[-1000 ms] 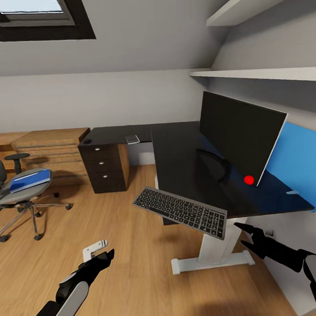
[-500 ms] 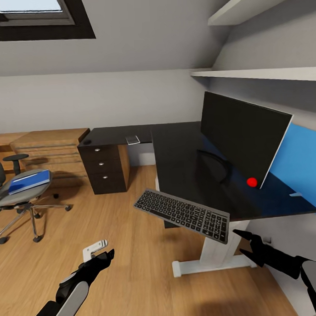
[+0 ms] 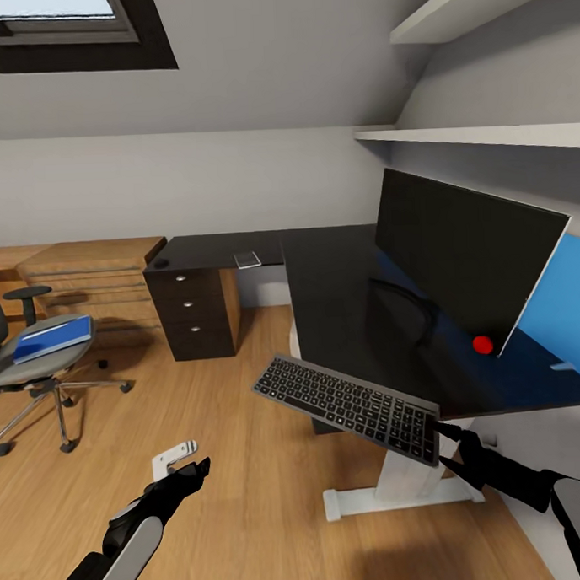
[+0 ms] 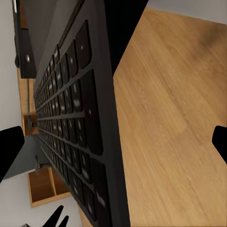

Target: In the bedroom, organize the workspace by keeping the computer under the desk, ensuring the monitor is on the desk, placing the keyboard on the desk next to the monitor, placing the mouse on the desk next to the keyboard, moving the folder from the swivel chair onto the desk next to the mouse, stacking the notebook on top of the folder with the pen on top of the notebook, and positioning the swivel chair next to the desk.

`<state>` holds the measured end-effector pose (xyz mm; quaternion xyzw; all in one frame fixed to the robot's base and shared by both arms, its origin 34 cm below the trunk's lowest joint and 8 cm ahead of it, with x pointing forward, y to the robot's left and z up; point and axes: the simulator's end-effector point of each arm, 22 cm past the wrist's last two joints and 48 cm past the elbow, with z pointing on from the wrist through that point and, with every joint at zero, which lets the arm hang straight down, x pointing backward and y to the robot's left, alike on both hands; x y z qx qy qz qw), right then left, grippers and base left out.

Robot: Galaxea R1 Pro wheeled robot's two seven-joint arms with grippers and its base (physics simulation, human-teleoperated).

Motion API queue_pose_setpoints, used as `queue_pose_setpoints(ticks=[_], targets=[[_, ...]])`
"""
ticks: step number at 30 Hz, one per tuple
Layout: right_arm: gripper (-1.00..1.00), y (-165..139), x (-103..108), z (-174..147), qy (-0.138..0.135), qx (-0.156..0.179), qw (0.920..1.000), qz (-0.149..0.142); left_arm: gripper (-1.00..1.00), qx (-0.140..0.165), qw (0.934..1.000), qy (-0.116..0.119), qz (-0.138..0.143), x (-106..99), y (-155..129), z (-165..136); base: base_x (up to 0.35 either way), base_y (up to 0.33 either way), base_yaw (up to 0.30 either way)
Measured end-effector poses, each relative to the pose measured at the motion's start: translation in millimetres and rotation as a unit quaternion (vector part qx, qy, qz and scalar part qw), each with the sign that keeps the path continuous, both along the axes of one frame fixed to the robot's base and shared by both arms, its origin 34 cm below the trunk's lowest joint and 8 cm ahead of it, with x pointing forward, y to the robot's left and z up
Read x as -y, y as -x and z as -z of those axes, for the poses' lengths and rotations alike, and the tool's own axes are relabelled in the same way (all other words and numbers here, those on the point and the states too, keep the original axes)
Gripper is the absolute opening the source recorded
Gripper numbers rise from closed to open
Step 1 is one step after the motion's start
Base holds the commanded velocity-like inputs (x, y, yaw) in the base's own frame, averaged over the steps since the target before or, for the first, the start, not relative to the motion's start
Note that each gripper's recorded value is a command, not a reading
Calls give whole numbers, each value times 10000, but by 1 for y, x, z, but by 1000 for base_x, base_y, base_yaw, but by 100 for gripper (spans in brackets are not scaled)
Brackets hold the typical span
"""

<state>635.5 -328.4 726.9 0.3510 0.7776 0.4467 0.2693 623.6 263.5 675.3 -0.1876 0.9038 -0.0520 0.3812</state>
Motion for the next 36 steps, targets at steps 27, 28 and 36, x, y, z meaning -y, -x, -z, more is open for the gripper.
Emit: queue_pose_setpoints(ticks=[27, 28, 36], targets=[[100, 1, -25, 0, -50, 31, 9995, -321, 100, -60, 10000, -18, -10, -1, 3, 5, 28, 12, 0], [100, 1, -25, 0, -50, 32, 9995, -324, 100, -61, 10000, -17, -11, -1, 3, 5, 106, 36, 0], [-100, 1, -25, 1, -30, 20, 9994, -335, 100, -63, 10000, -7, -8, 0, 3, 5, 26, 9, 0]])
